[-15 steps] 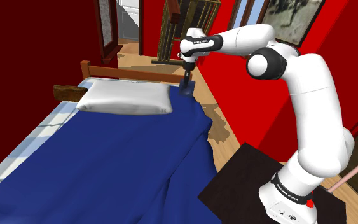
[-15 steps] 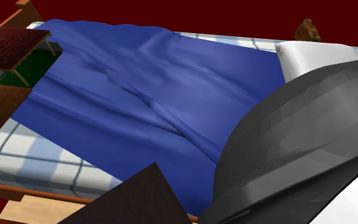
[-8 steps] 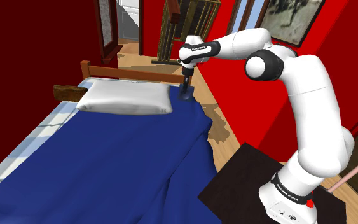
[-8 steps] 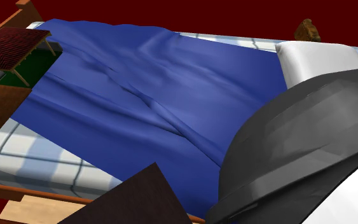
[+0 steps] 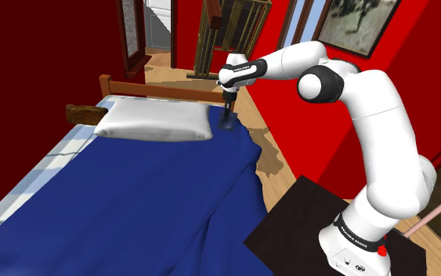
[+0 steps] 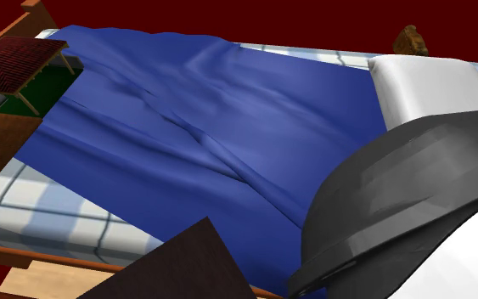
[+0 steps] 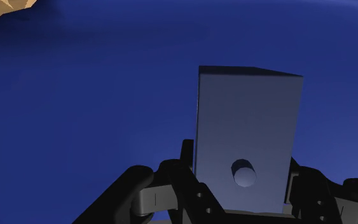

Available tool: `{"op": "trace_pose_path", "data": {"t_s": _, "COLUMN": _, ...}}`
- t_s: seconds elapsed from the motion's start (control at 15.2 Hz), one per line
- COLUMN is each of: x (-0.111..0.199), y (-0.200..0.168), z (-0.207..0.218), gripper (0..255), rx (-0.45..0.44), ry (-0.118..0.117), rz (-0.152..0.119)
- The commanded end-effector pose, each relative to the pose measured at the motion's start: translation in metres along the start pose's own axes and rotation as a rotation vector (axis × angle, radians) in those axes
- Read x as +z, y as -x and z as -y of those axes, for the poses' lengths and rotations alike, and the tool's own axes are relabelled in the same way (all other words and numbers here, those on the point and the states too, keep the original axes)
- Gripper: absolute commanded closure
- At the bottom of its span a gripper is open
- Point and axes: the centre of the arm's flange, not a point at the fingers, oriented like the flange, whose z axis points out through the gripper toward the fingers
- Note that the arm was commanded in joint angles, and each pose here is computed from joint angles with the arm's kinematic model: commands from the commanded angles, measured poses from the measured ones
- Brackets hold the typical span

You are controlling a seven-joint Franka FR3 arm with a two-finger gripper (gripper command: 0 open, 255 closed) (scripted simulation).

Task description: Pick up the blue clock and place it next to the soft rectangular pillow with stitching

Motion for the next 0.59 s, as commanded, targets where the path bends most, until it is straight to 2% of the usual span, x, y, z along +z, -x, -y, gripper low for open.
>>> {"op": "trace_pose_path", "data": {"t_s": 0.0, "x": 0.01, "y": 0.001, "z": 0.0, "gripper": 255, "rx": 0.0, "ry": 0.001, "rz": 0.0}}
{"op": "trace_pose_path", "data": {"t_s": 0.26, "x": 0.034, "y": 0.001, "z": 0.0, "gripper": 255, "rx": 0.0, "ry": 0.001, "rz": 0.0}}
{"op": "trace_pose_path", "data": {"t_s": 0.53, "x": 0.034, "y": 0.001, "z": 0.0, "gripper": 255, "rx": 0.0, "ry": 0.001, "rz": 0.0}}
